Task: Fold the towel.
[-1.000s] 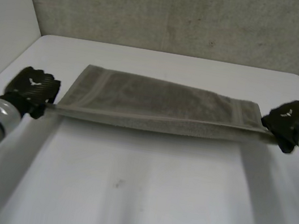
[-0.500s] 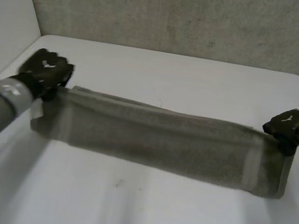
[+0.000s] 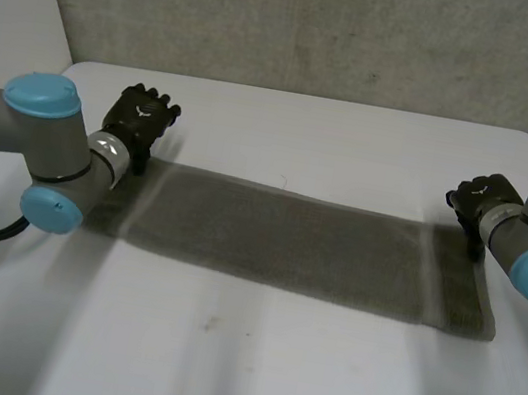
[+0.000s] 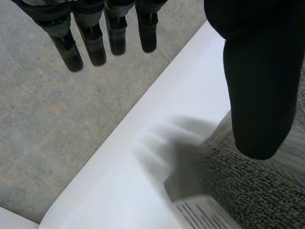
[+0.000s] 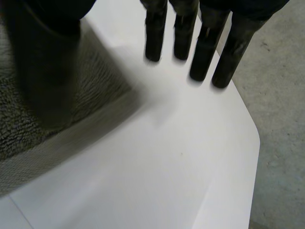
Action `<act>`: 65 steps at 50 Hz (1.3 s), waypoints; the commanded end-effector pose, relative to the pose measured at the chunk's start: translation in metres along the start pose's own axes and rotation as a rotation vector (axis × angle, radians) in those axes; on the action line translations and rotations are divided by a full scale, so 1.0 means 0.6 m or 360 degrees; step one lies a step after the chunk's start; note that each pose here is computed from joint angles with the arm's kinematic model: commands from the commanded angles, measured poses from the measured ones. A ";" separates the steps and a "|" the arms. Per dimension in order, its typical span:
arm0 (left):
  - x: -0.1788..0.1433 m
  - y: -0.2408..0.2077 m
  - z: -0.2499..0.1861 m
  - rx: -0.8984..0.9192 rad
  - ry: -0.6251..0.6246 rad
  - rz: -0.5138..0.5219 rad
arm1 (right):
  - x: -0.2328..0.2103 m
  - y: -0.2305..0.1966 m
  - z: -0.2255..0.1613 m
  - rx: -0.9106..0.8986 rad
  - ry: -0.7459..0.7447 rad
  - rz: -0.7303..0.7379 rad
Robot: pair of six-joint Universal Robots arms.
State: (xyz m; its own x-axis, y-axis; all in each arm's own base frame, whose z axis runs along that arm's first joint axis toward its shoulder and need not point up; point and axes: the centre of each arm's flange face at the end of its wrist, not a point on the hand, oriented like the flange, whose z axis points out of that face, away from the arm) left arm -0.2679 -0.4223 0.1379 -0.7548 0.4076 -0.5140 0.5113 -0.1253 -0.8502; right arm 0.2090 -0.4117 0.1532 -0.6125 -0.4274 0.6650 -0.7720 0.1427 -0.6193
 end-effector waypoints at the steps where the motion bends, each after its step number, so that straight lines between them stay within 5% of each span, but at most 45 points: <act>1: -0.012 -0.019 -0.005 0.0033 -0.0021 -0.0014 | 0.012 -0.008 -0.022 -0.0020 0.0029 0.0069; 9: -0.044 -0.081 -0.054 0.0090 -0.0057 -0.0143 | 0.049 -0.042 -0.106 0.0125 0.0085 0.0354; 24: -0.062 -0.131 -0.187 0.0226 -0.0102 -0.0730 | -0.034 0.017 -0.215 -0.0025 -0.0199 0.0360; 44: -0.047 -0.109 -0.198 0.0222 -0.0102 -0.0778 | -0.099 0.103 -0.164 -0.0029 -0.0159 0.0256; 57: -0.046 -0.106 -0.200 0.0214 -0.0102 -0.0782 | 0.020 0.155 -0.132 -0.0227 0.0222 0.0058; 65: -0.047 -0.112 -0.207 0.0226 -0.0103 -0.0779 | 0.126 0.071 -0.136 -0.0065 0.0593 -0.0237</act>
State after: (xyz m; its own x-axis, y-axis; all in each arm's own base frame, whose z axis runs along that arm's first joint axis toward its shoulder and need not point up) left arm -0.2308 -0.3158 0.2198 -0.9179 0.3934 -0.0522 0.0360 -0.0483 -0.9982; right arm 0.1048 -0.3480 0.1678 -0.5838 -0.1993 0.7871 -0.8074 0.2451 -0.5367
